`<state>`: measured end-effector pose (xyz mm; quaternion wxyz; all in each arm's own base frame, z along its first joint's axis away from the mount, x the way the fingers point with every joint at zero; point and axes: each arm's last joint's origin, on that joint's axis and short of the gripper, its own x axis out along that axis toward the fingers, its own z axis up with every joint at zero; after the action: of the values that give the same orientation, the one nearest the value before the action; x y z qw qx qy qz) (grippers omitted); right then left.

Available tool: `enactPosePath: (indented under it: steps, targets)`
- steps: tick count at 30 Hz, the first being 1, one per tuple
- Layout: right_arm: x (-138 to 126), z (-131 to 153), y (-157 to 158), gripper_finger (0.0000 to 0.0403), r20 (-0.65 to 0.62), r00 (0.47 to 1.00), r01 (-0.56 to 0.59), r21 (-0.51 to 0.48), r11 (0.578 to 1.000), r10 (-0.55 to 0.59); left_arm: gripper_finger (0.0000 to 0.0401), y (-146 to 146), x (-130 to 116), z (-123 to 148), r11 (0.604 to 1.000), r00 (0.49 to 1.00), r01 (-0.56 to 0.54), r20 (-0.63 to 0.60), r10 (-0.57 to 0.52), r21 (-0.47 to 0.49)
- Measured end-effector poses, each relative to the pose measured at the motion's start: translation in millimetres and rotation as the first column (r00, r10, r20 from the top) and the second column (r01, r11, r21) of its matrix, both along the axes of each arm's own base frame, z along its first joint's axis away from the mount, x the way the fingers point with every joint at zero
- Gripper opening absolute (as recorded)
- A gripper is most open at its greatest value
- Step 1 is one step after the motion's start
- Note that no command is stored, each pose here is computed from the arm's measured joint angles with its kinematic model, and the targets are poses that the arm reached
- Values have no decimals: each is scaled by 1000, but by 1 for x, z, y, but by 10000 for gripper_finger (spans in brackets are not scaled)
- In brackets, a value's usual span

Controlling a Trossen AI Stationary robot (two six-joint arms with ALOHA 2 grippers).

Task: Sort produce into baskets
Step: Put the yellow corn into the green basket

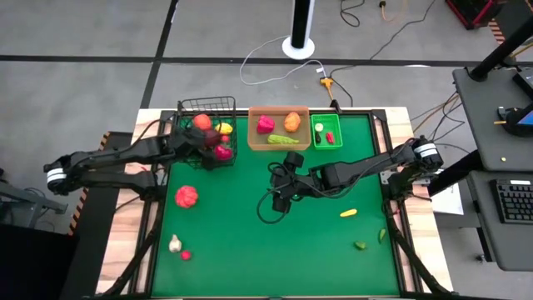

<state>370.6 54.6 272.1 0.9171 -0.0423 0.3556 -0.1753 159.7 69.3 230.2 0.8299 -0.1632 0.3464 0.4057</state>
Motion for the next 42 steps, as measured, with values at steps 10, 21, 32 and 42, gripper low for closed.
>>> enactPosePath:
  steps: [10,21,32,42]
  targets:
    - [0,0,0,327,1,1000,1,2,1000,-1,216,-58,18,47,968,955,243,158,-249,59]
    - [-7,-5,23,327,-46,994,-95,143,985,103,212,-134,15,55,906,869,424,271,-413,21]
    - [-15,-7,48,327,-64,986,-141,206,968,157,210,-178,16,34,813,854,515,245,-459,-273]
    - [-16,-7,51,327,-69,982,-157,195,968,174,210,-183,15,27,911,939,82,-274,-206,-405]
